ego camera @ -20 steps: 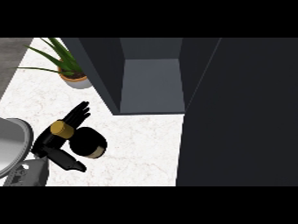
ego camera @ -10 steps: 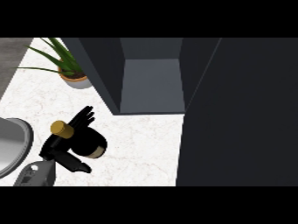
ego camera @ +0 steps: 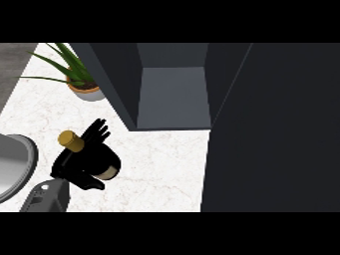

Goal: Pick up the wine, place it into the cabinet and close the cabinet

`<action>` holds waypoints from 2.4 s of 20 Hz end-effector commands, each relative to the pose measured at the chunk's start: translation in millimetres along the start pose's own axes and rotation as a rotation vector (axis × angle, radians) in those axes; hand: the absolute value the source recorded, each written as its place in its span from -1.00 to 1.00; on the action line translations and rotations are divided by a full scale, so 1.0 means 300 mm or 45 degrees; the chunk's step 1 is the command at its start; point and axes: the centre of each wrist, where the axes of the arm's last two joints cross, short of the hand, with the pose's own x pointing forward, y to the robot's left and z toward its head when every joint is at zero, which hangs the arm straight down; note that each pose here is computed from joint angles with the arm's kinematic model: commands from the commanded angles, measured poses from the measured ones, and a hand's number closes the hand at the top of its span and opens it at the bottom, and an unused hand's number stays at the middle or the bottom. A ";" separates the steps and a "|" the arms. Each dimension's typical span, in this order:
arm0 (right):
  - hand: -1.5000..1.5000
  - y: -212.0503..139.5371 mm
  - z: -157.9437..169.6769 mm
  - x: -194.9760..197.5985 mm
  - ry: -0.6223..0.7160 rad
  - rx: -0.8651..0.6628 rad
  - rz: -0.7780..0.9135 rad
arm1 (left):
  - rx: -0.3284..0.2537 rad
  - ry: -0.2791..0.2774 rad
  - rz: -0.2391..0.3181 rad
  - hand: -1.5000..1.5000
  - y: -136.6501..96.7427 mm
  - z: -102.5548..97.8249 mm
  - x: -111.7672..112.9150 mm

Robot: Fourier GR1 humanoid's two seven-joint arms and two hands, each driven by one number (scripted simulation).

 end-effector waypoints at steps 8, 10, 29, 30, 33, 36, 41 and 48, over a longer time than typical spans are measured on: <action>-1.00 -0.003 0.125 0.165 -0.096 0.015 -0.054 | -0.041 0.004 0.078 -1.00 -0.105 -0.043 -0.082; -1.00 -0.003 0.113 0.130 -0.094 0.002 -0.028 | -0.044 -0.015 0.094 -1.00 -0.067 -0.043 -0.057; -1.00 -0.022 0.077 0.093 -0.091 -0.014 -0.012 | 0.569 -0.472 0.057 1.00 -0.056 0.168 -0.107; -1.00 -0.014 0.088 0.114 -0.078 -0.012 -0.022 | 0.561 -0.515 0.071 1.00 -0.100 0.147 -0.115; -1.00 -0.012 0.094 0.115 -0.082 -0.016 -0.040 | 0.527 -0.593 0.083 1.00 -0.111 0.156 -0.071; -1.00 -0.009 0.081 0.089 -0.122 -0.019 -0.048 | 0.422 -0.604 0.121 1.00 -0.188 0.148 -0.049; -1.00 -0.028 0.086 0.112 -0.097 0.017 -0.019 | 0.370 -0.602 0.111 1.00 -0.270 0.114 0.041; -1.00 -0.028 0.089 0.109 -0.085 0.012 -0.018 | 0.348 -0.610 0.057 1.00 -0.465 0.090 0.205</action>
